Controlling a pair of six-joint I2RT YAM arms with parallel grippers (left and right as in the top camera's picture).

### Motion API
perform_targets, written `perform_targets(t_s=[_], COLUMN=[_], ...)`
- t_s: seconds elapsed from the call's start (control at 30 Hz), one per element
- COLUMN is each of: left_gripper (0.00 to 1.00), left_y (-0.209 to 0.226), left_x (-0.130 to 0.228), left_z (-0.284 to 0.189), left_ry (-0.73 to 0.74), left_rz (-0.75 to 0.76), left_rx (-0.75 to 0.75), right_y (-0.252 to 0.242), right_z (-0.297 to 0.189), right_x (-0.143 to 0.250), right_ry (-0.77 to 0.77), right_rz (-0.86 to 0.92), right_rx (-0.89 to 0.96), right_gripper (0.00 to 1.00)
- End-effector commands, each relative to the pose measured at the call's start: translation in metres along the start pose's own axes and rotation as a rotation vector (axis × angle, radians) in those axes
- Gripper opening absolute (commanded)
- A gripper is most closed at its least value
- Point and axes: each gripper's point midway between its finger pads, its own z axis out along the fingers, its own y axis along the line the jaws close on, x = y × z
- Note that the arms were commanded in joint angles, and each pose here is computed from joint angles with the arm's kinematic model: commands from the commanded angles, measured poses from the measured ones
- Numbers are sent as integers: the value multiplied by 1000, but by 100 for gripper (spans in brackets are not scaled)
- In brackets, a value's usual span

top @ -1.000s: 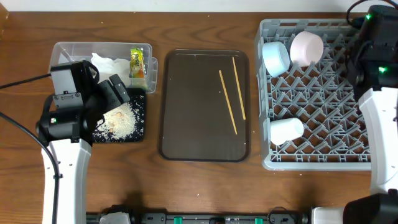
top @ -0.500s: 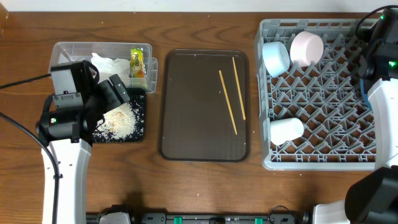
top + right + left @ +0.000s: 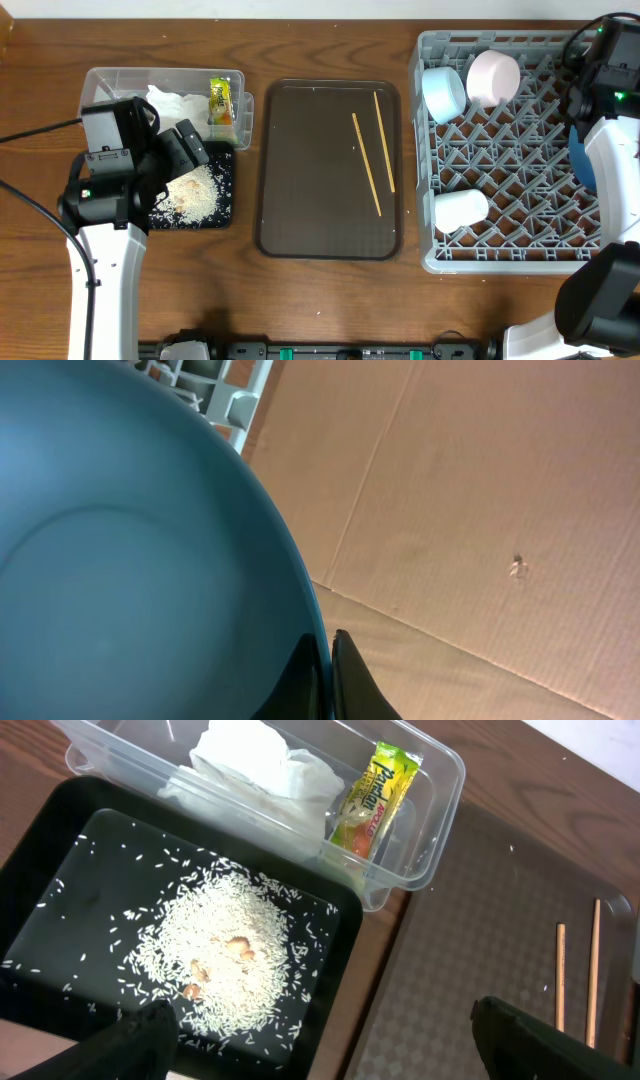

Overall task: Sort waste into correct bins and load items into the dishwasher rack
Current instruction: 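Lower the blue plate into the rack slots with the right gripper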

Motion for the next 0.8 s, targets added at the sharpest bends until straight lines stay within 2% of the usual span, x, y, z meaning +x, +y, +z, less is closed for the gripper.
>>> perform_targets(t_s=[0.0, 0.23, 0.3, 0.47, 0.57, 0.77], left_gripper=[96, 96, 96, 96, 96, 96], left_y=[0, 0, 0, 0, 0, 0], left_x=[-6, -6, -6, -6, -6, -6], left_z=[-4, -4, -4, -4, -4, -4], left_ry=[-17, -17, -17, -17, -17, -17], left_rz=[6, 6, 6, 6, 6, 6], left_rx=[-2, -2, -2, -2, -2, -2], right_y=[14, 20, 21, 23, 25, 25], right_z=[7, -10, -16, -28, -32, -32], right_x=[-12, -38, -44, -58, -63, -63], right_ry=[-28, -104, -123, -157, -170, -169], right_rz=[10, 6, 0, -11, -5, 148], right_rx=[-37, -41, -38, -30, -29, -45], right_gripper=[1, 2, 7, 11, 18, 43])
